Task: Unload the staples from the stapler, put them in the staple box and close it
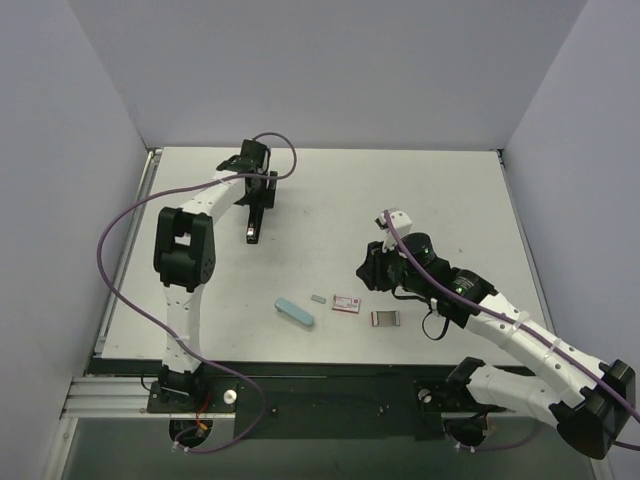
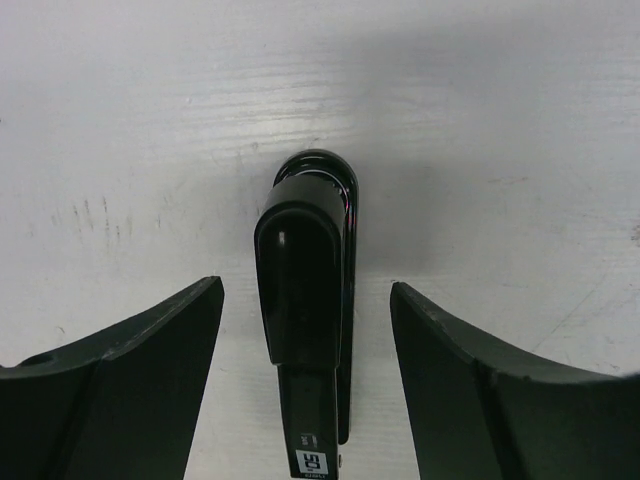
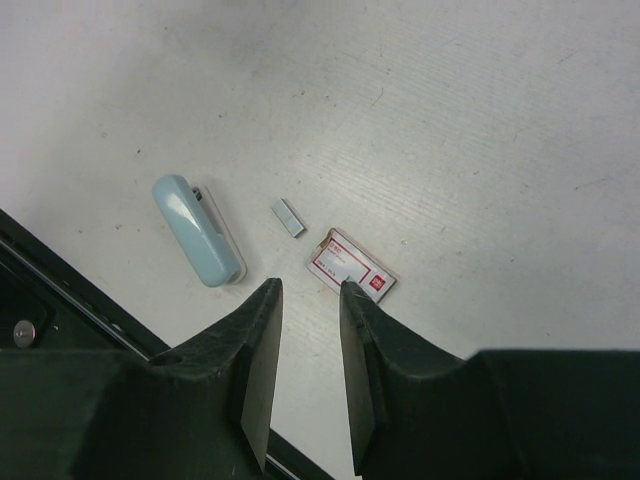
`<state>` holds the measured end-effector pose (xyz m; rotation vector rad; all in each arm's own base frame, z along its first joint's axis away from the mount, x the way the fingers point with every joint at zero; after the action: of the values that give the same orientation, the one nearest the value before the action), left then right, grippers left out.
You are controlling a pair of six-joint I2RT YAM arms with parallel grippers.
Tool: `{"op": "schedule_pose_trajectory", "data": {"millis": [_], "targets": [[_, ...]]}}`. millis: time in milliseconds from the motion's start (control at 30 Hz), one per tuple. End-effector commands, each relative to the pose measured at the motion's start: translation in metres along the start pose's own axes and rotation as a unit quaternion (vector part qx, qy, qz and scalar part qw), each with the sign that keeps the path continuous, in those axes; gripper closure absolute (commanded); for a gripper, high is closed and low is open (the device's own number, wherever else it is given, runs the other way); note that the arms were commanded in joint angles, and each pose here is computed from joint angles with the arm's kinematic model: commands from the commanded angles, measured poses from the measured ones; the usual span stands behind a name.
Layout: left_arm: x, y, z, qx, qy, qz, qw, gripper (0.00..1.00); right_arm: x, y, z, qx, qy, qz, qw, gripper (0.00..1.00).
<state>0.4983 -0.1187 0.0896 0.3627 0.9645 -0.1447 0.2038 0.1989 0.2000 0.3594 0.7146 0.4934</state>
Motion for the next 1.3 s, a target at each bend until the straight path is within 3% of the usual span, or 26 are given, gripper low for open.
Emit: {"op": "schedule_pose_trajectory", "data": {"millis": [0, 367, 767, 933, 1100, 1233, 1267], "targets": [[-0.046, 0.010, 0.029, -0.007, -0.061, 0.005, 0.998, 0.20, -0.004, 0.001, 0.000, 0.005, -0.007, 0.006, 1.000, 0.73], [-0.128, 0.003, 0.024, -0.045, -0.116, 0.029, 0.992, 0.13, 0.005, 0.004, -0.007, -0.006, 0.019, 0.012, 1.000, 0.70], [-0.189, -0.060, -0.034, -0.039, -0.138, -0.018, 0.989, 0.15, 0.023, 0.027, -0.033, -0.066, 0.090, 0.029, 0.993, 0.64], [-0.221, -0.062, -0.063, -0.053, -0.155, -0.048, 0.985, 0.18, 0.035, 0.028, -0.050, -0.068, 0.121, 0.031, 0.990, 0.64], [-0.232, -0.076, -0.109, -0.068, -0.127, -0.106, 0.984, 0.35, 0.047, 0.019, -0.060, -0.051, 0.118, 0.015, 0.992, 0.65], [-0.231, -0.095, -0.139, -0.077, -0.095, -0.157, 0.980, 0.52, 0.056, 0.018, -0.064, -0.043, 0.125, 0.010, 0.991, 0.67], [-0.228, -0.099, -0.149, -0.082, -0.080, -0.162, 0.980, 0.61, 0.059, 0.018, -0.064, -0.041, 0.126, 0.009, 0.991, 0.67]]}}
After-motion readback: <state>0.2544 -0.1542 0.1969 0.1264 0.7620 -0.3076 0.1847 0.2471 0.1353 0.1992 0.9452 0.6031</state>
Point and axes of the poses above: each gripper's point midway between its finger pads, its own x axis out along the fingers, its own y axis along the line the jaws close on, z = x × y, the point moved 4 cm from there along -x, back along the fingers, and after that the axes turned 15 degrees about x, right-handed, at the moved point
